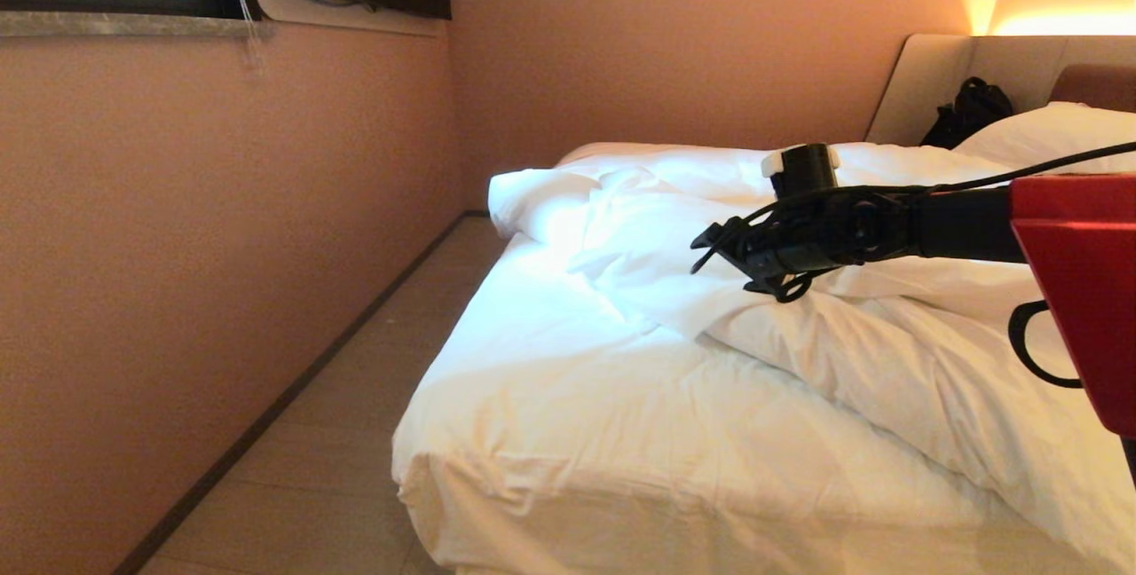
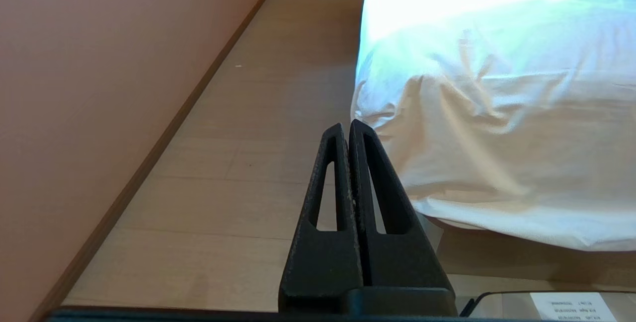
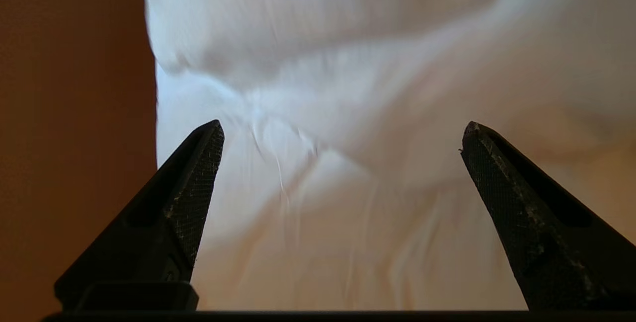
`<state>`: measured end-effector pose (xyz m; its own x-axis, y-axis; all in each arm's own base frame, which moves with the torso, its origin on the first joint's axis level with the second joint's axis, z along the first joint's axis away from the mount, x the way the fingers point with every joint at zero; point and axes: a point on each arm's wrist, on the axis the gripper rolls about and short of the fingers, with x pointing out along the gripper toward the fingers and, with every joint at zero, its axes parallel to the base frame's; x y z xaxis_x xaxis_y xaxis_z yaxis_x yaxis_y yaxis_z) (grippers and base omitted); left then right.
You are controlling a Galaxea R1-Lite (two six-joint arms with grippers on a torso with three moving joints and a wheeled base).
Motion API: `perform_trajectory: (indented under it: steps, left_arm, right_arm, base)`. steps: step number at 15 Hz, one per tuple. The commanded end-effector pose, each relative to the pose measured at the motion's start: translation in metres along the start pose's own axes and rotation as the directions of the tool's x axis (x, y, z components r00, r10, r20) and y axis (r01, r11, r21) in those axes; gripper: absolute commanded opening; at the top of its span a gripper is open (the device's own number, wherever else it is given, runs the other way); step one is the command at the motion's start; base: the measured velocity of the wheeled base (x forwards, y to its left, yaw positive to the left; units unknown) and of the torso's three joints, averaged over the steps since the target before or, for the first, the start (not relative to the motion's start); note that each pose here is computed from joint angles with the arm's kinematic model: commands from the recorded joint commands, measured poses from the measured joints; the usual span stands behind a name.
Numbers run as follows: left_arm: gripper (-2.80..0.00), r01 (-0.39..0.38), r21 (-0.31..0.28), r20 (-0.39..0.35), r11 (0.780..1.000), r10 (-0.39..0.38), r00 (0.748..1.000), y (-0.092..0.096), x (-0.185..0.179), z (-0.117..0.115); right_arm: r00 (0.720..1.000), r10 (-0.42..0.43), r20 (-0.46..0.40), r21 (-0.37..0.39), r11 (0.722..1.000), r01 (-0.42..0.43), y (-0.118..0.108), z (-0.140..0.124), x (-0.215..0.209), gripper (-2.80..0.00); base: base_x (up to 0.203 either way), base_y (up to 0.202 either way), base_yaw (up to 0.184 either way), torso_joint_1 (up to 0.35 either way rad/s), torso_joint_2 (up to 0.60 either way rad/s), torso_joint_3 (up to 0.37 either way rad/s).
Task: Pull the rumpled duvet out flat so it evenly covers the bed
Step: Hold the folded corner of the quilt
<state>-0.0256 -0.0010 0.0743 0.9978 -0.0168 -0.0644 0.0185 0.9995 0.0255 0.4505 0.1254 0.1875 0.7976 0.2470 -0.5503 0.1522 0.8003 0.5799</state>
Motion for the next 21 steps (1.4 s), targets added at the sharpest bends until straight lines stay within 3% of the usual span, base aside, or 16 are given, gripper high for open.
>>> perform_trajectory:
  steps: [1,6,13,21]
  left_arm:
    - [-2.80,0.000,0.000,-0.002,1.000,0.000,1.000,0.000,0.000,0.000]
    - [-2.80,0.000,0.000,-0.002,1.000,0.000,1.000,0.000,0.000,0.000]
    - [-2.80,0.000,0.000,-0.001,1.000,0.000,1.000,0.000,0.000,0.000]
    - [-2.80,0.000,0.000,-0.002,1.000,0.000,1.000,0.000,0.000,0.000]
  right_arm:
    - [0.975,-0.133,-0.179,0.032,0.990,0.141,-0.014,-0.020,0.002,0.00]
    - [0.965,-0.145,-0.220,0.019,0.988,0.153,-0.012,-0.034,0.010,0.00]
    - [0.989,-0.068,-0.132,0.032,0.997,0.072,-0.017,-0.036,0.044,0.00]
    - [0.999,0.022,-0.031,0.025,0.999,-0.021,-0.011,-0.025,0.049,0.00]
  base:
    - [0.000,0.000,0.000,0.000,0.00,0.000]
    - [0.000,0.000,0.000,0.000,0.00,0.000]
    - [0.000,0.000,0.000,0.000,0.00,0.000]
    - [0.000,0.000,0.000,0.000,0.00,0.000]
